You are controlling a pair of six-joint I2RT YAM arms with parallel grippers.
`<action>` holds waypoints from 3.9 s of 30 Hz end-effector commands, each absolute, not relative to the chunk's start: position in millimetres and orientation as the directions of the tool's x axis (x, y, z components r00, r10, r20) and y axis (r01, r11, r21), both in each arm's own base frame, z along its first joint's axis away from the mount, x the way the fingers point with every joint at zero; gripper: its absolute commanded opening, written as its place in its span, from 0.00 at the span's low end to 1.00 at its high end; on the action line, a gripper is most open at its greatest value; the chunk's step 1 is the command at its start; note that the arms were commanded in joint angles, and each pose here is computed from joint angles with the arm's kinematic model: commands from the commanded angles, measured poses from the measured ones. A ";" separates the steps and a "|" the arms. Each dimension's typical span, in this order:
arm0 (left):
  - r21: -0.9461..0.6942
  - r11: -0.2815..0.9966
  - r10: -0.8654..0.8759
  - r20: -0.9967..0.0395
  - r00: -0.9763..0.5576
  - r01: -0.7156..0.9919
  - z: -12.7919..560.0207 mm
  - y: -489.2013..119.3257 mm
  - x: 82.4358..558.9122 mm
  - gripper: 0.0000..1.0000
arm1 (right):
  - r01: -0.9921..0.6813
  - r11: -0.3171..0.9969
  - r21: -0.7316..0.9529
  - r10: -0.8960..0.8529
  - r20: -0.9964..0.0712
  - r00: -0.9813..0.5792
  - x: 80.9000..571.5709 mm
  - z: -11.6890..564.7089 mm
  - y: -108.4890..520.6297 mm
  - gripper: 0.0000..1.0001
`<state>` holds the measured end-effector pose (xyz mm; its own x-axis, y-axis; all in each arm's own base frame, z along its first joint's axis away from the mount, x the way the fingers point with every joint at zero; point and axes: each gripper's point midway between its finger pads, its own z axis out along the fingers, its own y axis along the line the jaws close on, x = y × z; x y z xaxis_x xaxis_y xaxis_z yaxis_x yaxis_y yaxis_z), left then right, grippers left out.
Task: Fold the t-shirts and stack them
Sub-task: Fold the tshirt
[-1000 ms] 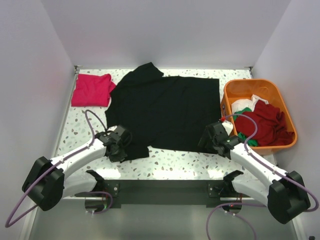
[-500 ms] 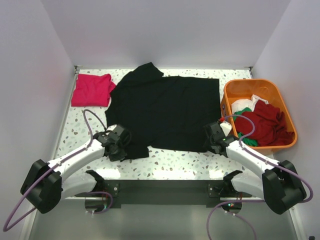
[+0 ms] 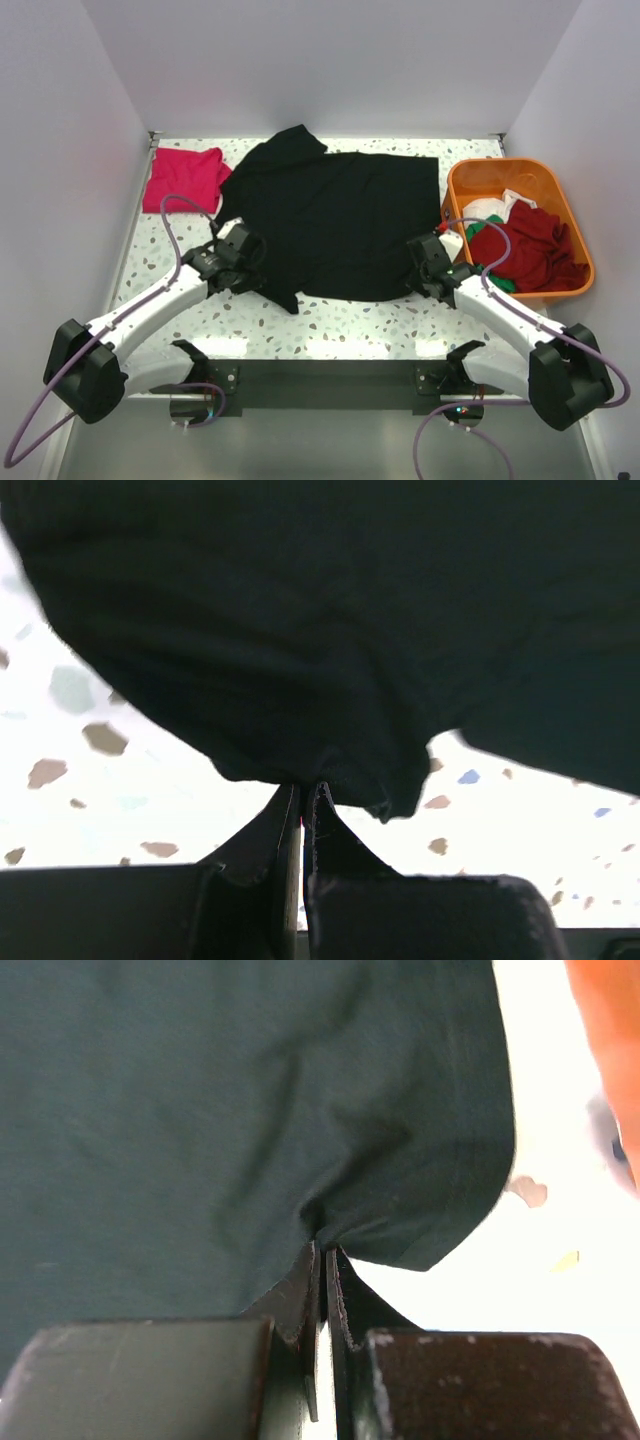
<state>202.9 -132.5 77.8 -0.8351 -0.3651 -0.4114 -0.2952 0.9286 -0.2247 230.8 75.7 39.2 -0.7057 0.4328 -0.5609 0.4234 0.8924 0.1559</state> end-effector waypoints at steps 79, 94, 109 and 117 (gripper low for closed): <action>-0.322 0.907 -0.398 -0.446 -0.802 -0.271 1.5 -121.4 380.2 1.00 | 0.005 0.999 -0.032 -0.010 -0.461 -0.887 369.0 -13.1 150.9 0.96; -0.173 0.866 -0.500 -0.266 -0.824 -0.470 -5.3 -89.9 188.4 1.00 | -0.004 0.999 -0.051 -0.015 -0.214 -0.977 187.8 -23.6 140.1 0.99; -0.165 0.795 -0.605 -0.278 -0.746 -0.584 27.2 -75.5 148.0 1.00 | -0.013 0.998 0.063 0.002 -0.233 -0.972 144.0 3.8 155.9 0.99; -0.210 0.821 -0.552 -0.530 -0.643 -0.531 123.3 -67.9 221.6 1.00 | -0.077 0.980 0.183 0.010 -0.430 -0.903 191.9 69.5 191.4 0.99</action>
